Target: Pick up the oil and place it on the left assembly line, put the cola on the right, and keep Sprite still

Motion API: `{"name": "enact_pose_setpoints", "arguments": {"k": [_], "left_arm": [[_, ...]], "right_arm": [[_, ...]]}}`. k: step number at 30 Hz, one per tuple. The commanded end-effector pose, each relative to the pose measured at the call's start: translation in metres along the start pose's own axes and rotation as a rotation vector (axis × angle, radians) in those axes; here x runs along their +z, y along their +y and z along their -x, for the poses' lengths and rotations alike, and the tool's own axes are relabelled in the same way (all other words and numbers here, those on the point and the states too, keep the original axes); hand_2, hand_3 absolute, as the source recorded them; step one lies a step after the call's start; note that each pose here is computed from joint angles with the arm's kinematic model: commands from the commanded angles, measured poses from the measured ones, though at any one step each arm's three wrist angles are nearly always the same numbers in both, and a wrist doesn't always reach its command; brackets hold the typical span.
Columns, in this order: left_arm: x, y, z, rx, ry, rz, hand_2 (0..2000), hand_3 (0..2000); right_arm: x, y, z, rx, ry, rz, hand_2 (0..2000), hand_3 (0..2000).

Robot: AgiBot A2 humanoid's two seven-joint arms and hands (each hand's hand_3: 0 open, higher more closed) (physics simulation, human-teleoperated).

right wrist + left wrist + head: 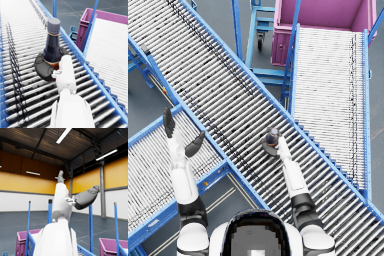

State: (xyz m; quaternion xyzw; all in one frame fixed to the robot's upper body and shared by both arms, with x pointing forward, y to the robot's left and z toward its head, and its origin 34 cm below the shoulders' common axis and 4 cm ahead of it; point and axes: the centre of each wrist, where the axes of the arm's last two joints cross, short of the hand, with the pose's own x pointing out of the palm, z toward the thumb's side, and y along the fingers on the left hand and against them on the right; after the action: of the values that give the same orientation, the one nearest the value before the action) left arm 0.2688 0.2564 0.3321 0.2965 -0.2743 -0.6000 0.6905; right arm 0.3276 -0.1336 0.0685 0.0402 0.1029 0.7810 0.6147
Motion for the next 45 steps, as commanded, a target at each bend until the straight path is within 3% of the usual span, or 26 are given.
{"name": "enact_pose_setpoints", "arguments": {"k": [1,5,7,8,9,11,14,20,23,29,30,31,35,40,45], "left_arm": [[0.001,0.0,0.0,-0.001,0.0,-0.003,0,0],[0.01,0.004,0.0,-0.001,0.002,-0.04,0,0],[0.014,0.005,0.001,0.004,0.004,-0.057,0,0],[0.007,0.001,0.0,0.0,0.0,-0.028,0,0],[0.015,0.005,-0.002,-0.008,0.001,-0.061,0,0],[0.017,0.006,-0.005,-0.019,-0.002,-0.07,0,0],[0.013,0.002,-0.005,-0.018,-0.004,-0.052,0,0],[0.014,0.006,-0.016,-0.06,-0.016,-0.061,0,0],[0.012,0.003,-0.016,-0.058,-0.018,-0.049,0,0],[0.018,0.01,-0.027,-0.093,-0.031,-0.078,0,0],[0.019,0.011,-0.027,-0.093,-0.032,-0.082,0,0],[0.014,0.007,-0.025,-0.088,-0.031,-0.06,0,0],[0.015,0.007,-0.027,-0.091,-0.034,-0.065,0,0],[0.015,0.006,-0.026,-0.085,-0.035,-0.063,0,0],[0.017,0.01,-0.026,-0.082,-0.037,-0.075,0,0]], "right_arm": [[0.009,-0.011,0.011,-0.057,-0.036,0.001,2000,1960],[0.005,-0.013,0.013,-0.077,-0.061,-0.012,2000,2000],[0.029,-0.012,0.017,-0.087,-0.083,0.083,2000,2000],[0.043,-0.01,0.029,-0.003,0.186,0.116,2000,2000],[0.067,-0.009,0.042,-0.133,-0.079,0.216,2000,2000],[0.1,-0.001,0.066,-0.164,-0.118,0.339,2000,2000],[0.128,0.012,0.08,-0.138,-0.114,0.453,2000,2000],[0.172,0.03,0.117,-0.308,-0.153,0.601,2000,2000],[0.187,0.03,0.146,-0.387,-0.184,0.622,2000,2000],[0.18,0.011,0.206,-0.522,-0.336,0.495,2000,2000],[0.182,0.008,0.213,-0.533,-0.357,0.476,639,1673],[0.183,0.005,0.22,-0.551,-0.381,0.455,0,1347],[0.213,-0.002,0.246,-0.579,-0.441,0.409,0,40],[0.243,0.009,0.239,-0.57,-0.317,0.519,0,0],[0.276,0.053,0.202,-0.53,-0.107,0.796,0,0]]}}
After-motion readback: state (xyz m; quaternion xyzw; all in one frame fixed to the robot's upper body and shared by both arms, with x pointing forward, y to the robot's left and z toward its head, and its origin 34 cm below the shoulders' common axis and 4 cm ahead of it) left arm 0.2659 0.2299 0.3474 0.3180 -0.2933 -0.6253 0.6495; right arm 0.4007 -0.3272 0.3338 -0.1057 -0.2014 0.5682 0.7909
